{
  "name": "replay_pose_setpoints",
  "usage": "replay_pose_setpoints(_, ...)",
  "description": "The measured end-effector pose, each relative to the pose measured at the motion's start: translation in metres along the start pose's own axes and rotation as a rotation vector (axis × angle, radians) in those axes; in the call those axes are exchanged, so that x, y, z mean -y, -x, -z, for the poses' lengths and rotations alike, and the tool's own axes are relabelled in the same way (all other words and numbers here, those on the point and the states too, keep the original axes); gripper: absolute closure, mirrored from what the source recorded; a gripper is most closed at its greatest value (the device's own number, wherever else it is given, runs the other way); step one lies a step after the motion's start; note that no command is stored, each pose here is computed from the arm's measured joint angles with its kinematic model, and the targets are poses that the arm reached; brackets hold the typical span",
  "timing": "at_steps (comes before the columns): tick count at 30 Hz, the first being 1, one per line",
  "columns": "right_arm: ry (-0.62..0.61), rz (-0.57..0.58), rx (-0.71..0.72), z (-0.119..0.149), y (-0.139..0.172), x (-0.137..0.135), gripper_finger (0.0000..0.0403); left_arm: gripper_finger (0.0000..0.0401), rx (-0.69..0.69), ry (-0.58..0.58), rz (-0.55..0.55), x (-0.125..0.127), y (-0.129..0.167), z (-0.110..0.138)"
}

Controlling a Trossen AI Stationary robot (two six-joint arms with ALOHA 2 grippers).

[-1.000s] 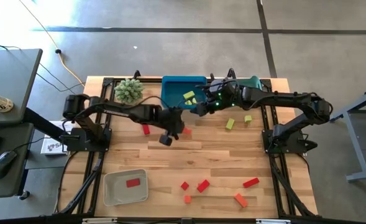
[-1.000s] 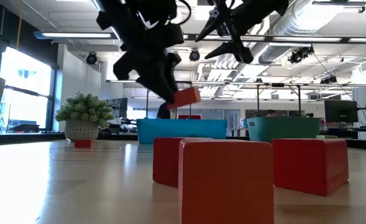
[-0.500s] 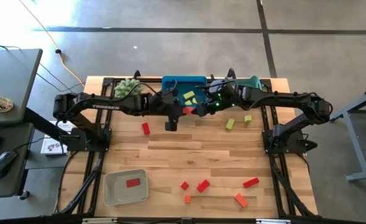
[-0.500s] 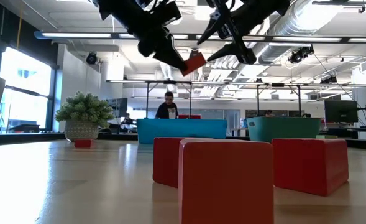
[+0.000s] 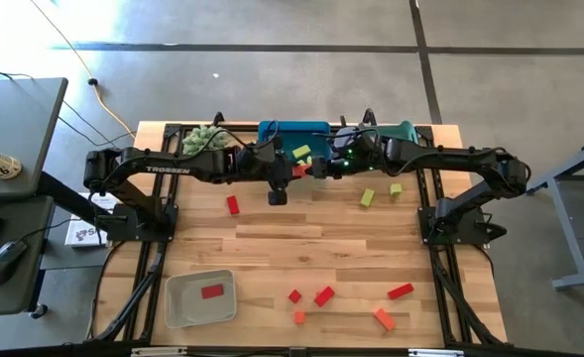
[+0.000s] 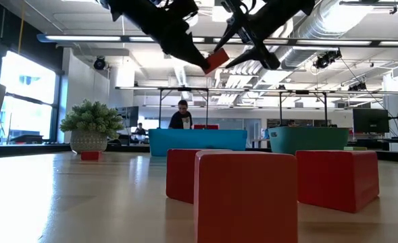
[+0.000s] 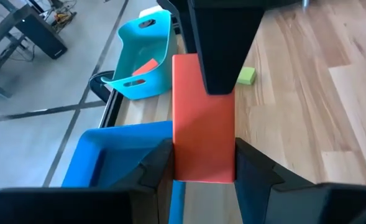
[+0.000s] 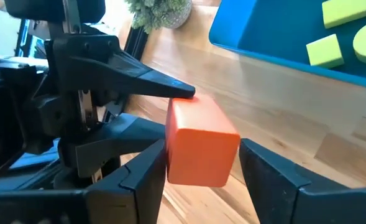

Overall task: Sort & place blocks by color
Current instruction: Put the orange block into the green bin

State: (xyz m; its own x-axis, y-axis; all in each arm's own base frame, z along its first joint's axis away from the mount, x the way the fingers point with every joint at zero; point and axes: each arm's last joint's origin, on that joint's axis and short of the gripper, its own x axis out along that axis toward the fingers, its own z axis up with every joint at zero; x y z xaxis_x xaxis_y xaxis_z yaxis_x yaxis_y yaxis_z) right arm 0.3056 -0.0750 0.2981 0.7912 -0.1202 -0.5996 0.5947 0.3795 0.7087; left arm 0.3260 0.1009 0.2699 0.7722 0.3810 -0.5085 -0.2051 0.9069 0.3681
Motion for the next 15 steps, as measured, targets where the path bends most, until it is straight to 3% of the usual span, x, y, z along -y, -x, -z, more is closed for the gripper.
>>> replay_pose_setpoints(8, -0.027, -0.003, 0.022, -0.0011, 0.0003, -0.0009, 0.0293, 0.0297, -0.003, 0.004, -0.024, -0.0007, -0.0003, -0.0002)
replay_pose_setpoints(15, -0.008, -0.006, 0.055, -0.0026, 0.0003, -0.0022, 0.0297, 0.0282, -0.009, 0.0, -0.052, -0.0016, -0.0003, -0.0002)
